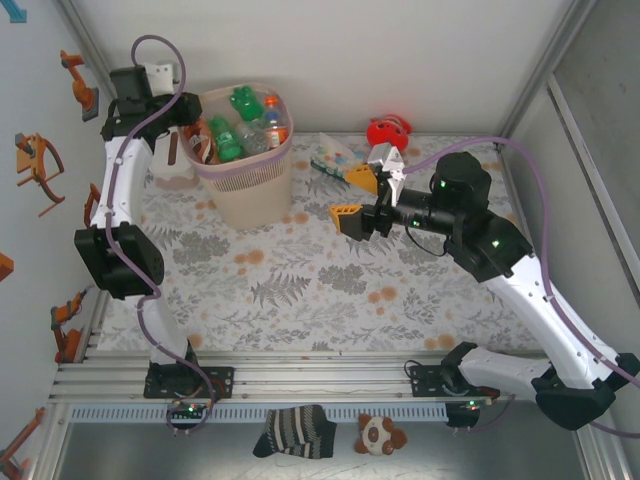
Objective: Put the plastic bottles in the bin
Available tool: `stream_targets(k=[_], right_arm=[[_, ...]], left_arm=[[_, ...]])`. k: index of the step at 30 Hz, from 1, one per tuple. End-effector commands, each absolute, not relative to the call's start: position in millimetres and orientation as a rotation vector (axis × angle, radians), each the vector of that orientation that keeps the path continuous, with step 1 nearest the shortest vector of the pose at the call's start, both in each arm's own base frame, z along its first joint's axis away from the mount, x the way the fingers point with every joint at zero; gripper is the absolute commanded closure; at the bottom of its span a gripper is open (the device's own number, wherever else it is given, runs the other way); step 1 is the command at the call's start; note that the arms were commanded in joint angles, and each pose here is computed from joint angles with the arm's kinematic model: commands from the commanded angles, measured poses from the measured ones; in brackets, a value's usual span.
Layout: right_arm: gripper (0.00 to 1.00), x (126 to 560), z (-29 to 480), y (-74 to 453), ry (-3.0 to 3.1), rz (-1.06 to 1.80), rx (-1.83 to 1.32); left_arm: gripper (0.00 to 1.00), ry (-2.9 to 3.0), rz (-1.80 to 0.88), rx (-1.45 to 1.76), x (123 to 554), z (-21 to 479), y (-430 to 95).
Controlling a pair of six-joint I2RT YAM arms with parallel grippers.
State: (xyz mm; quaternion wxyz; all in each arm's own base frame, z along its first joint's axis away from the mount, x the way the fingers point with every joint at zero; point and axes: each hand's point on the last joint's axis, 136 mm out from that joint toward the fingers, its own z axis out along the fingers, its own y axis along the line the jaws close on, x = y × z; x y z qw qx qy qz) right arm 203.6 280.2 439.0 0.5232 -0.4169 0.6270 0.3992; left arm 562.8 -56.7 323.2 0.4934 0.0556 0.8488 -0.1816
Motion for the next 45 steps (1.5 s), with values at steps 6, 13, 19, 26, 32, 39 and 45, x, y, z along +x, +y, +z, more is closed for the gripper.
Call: stream_targets(k=[6, 13, 19, 26, 32, 39, 45], right_arm=[[0.22, 203.7, 450.4, 270.1, 1.492, 0.89, -0.959], [0.22, 228.0, 435.1, 256.2, 1.584, 0.749, -0.853], [0.2, 258.9, 404.9, 239.8, 1.705, 0.583, -0.759], [0.19, 293.7, 368.0, 208.1, 1.834, 0.46, -0.639], [0.19, 315.9, 338.0, 174.5, 1.918, 0.344, -0.535], [0.18, 339.0, 293.0, 117.8, 2.004, 0.145, -0.344], [0.07, 354.1, 234.6, 59.7, 2.057, -0.058, -0.134]], left_arm=[[0.78, 2.274, -0.5, 0.167, 556.0, 259.1, -70.9], [0.65, 2.09, -0.552, 0.174, 537.9, 340.3, -78.2], [0.59, 1.986, -0.533, 0.185, 512.8, 392.6, -76.6], [0.5, 1.944, -0.48, 0.154, 484.4, 407.5, -63.9], [0.49, 1.95, -0.336, 0.061, 453.4, 387.6, -34.2], [0.28, 1.94, -0.15, -0.156, 403.0, 348.7, 17.0], [0.04, 2.031, 0.001, -0.291, 380.4, 269.0, 43.4]])
